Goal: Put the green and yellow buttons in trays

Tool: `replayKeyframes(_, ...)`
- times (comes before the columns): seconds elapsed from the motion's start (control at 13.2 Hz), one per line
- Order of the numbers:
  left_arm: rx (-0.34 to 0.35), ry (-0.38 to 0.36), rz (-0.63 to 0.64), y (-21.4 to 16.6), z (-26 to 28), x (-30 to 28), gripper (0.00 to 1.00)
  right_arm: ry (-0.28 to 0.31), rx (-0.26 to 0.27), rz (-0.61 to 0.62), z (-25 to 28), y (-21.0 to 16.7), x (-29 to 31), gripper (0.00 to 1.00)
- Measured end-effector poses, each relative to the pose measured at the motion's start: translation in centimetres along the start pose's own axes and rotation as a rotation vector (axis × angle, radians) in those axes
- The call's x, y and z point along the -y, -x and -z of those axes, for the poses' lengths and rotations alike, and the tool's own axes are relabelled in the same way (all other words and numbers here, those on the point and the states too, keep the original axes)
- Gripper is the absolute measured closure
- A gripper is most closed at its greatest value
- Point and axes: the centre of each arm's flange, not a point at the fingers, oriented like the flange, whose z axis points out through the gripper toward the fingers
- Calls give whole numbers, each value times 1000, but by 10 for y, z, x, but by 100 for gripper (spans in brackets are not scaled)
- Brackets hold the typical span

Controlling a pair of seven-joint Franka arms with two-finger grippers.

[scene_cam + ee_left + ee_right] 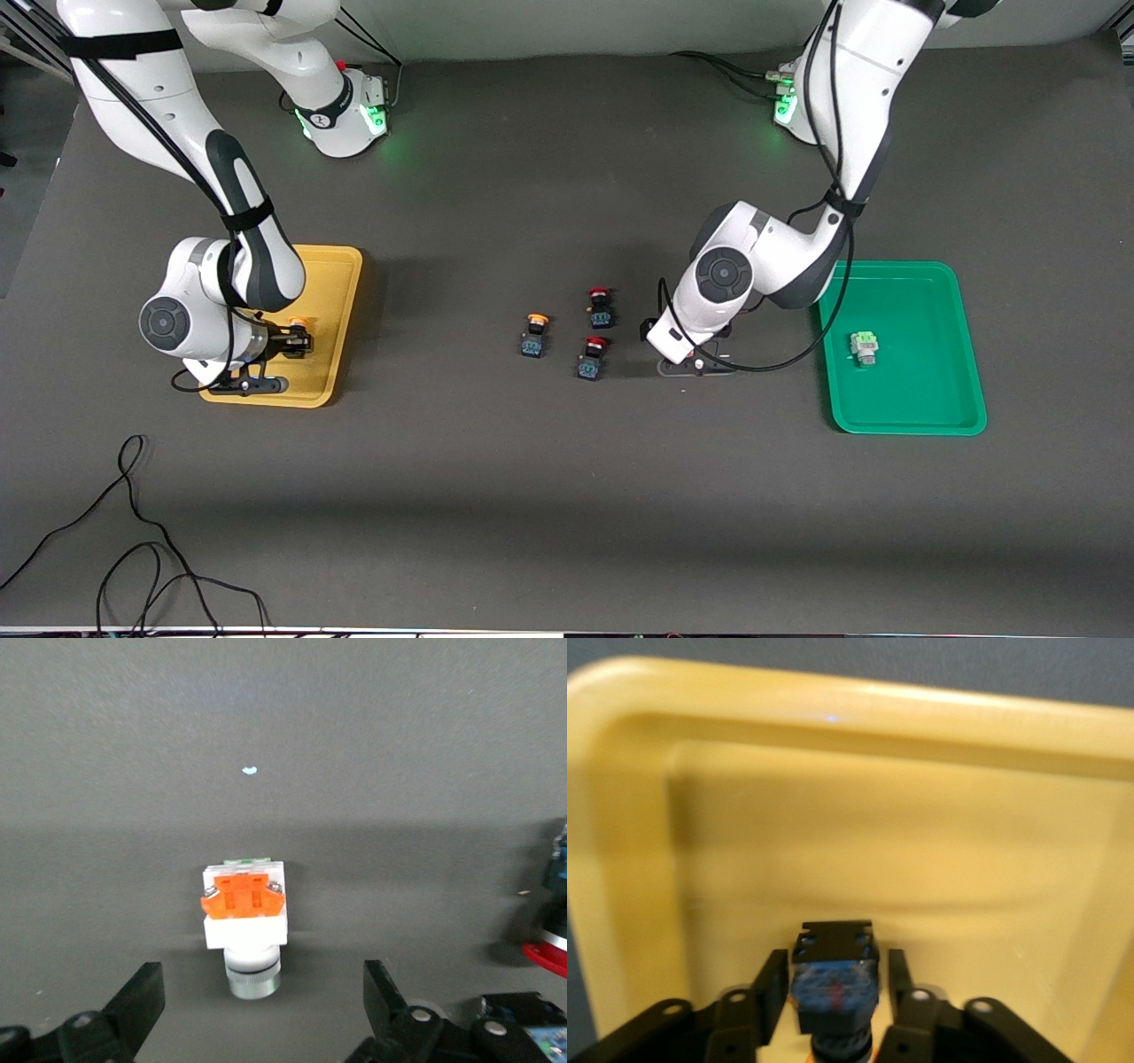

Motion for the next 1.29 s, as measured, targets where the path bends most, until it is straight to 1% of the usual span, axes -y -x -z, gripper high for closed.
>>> replayKeyframes(0.08,4,-3,0,0,-8,0,0,-10,10,2,14,-1,2,34)
replayKeyframes(0.23,1,-4,7,-1,-19,2,1,-44,49,10,68,-7,5,10)
replayKeyframes(0.3,-6,-1,14,-4,-22,5,7,-60,59,14,105,-10,7,0)
replayKeyframes(0.38,-10,-4,21,-7,-24,9,18,-73,62,12,144,-13,9,0)
replayKeyframes(0.45,-13,-5,28,-9,-23,11,31,-81,64,1,180,-14,12,0)
replayKeyframes(0.61,-20,-3,45,-12,-20,12,57,-94,71,-21,232,-14,24,0)
replayKeyframes(0.68,-27,1,52,-16,-16,12,59,-119,62,-21,248,-15,36,0)
replayKeyframes(0.83,-43,6,74,-29,5,17,59,-175,51,-49,261,-17,73,0)
replayKeyframes(0.91,-33,-5,88,-37,26,22,59,-182,51,-72,263,-18,99,0)
replayKeyframes(1.13,11,-43,134,-54,125,49,59,-161,45,-142,264,-25,191,0)
replayKeyframes(1.21,23,-43,132,-54,161,67,59,-163,50,-170,257,-28,225,1)
replayKeyframes(1.29,41,-42,117,-52,189,87,59,-160,42,-199,246,-32,256,0)
